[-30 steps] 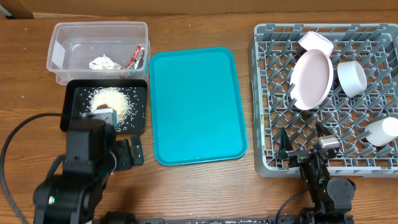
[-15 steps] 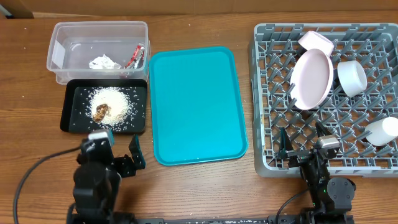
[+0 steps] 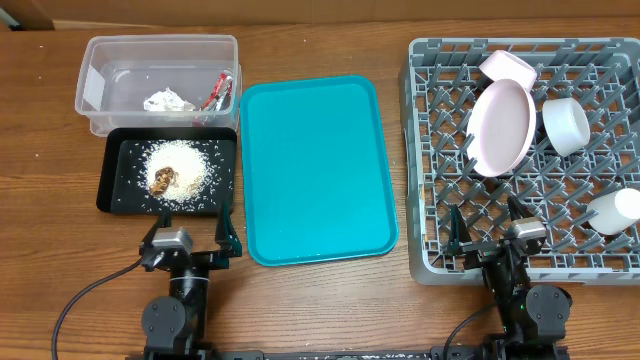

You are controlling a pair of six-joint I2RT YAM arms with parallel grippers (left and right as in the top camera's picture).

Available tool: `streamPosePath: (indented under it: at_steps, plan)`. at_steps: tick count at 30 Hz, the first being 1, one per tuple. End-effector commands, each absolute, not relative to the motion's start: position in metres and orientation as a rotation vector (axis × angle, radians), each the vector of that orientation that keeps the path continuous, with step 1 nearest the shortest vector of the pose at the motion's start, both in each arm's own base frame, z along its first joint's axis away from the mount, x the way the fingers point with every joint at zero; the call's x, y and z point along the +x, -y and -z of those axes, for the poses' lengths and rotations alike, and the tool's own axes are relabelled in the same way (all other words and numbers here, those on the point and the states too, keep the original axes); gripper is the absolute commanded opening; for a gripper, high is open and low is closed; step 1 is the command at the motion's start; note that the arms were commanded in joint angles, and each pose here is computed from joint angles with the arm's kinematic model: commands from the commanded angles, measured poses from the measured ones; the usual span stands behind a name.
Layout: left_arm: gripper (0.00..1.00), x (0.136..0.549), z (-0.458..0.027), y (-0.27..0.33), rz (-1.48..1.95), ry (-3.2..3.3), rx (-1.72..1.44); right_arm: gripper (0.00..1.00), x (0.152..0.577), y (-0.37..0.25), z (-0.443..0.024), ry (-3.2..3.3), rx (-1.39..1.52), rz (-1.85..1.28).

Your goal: Sort waste into correct bins and load items into the dishwasher

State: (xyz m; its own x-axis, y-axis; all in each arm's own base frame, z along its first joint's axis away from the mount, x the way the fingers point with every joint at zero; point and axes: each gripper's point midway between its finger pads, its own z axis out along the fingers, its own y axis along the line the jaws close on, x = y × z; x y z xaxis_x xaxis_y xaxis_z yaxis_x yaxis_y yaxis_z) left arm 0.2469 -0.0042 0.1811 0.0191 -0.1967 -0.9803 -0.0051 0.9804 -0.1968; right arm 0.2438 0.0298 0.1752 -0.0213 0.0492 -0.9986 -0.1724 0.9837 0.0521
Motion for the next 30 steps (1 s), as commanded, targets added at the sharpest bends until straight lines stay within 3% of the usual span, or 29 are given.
streamPosePath:
  at_steps: [1,30]
  plan:
    - [1.0,0.2461,-0.1583,0.0104,0.107,-1.637,-0.059,1.0,0.244,-0.0296,-0.1732,-1.579,-0.1,-0.175]
    - [1.0,0.2459,-0.1564,0.0109,0.108,-1.646,-0.048,1.0,0.244,-0.0296,-0.1731,-1.58,-0.1,-0.175]
